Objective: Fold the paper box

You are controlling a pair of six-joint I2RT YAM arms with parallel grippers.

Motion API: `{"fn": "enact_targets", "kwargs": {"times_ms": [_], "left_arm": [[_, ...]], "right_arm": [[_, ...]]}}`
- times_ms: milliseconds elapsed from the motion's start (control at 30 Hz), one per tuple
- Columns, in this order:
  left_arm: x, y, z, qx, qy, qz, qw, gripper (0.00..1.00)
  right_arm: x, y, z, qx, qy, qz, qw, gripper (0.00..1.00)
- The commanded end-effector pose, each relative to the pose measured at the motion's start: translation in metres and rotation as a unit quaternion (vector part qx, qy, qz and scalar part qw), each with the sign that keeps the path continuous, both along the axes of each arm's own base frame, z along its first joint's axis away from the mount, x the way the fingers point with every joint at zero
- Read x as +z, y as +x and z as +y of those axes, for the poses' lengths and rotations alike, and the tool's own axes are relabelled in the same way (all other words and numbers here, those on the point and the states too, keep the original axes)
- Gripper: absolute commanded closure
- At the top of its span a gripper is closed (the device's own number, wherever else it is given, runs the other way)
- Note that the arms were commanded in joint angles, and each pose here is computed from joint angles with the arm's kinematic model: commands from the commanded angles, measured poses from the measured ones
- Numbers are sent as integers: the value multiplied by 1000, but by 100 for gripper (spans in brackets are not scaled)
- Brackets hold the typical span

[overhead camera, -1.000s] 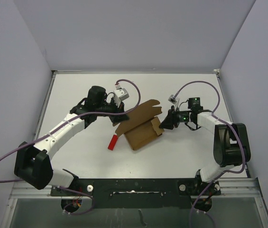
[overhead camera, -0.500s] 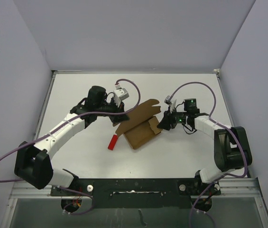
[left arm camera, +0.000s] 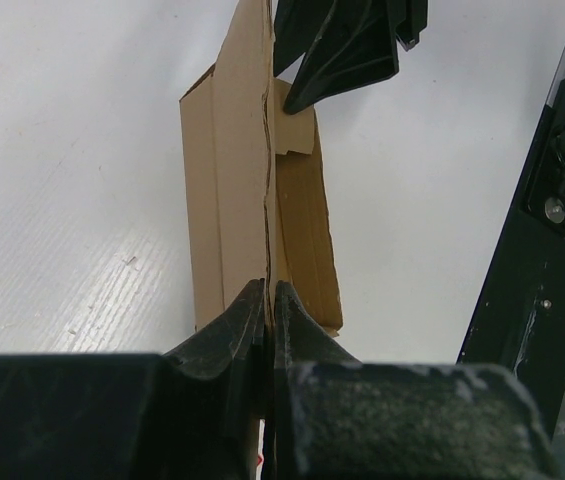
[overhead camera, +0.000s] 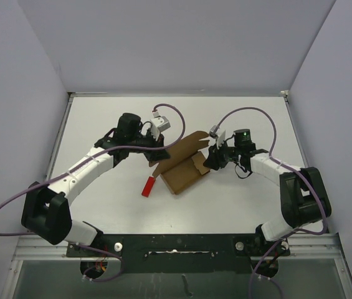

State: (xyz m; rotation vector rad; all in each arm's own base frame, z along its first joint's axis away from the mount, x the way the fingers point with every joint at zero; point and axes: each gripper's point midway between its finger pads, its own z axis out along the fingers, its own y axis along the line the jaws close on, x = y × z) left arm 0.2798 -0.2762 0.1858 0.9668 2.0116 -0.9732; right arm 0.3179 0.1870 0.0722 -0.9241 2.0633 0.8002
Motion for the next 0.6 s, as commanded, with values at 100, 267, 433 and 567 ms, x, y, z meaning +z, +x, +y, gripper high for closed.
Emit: {"fn": "enact_targets", "kwargs": {"times_ms": [100, 267, 433, 567], "left_arm": [[11, 3, -9, -10, -18, 0, 1000, 100], [8, 5, -8, -5, -17, 13, 1000, 100], [8, 5, -9, -8, -23, 20, 1000, 100], [6, 6, -9, -5, -24, 25, 999, 100]], "right_arm": [[15, 18, 0, -23, -13, -47, 999, 65], [14, 20, 0, -24, -16, -43, 999, 62], [15, 24, 0, -27, -26, -50, 998, 61], [11, 20, 6, -16, -30, -46, 998, 60]]}}
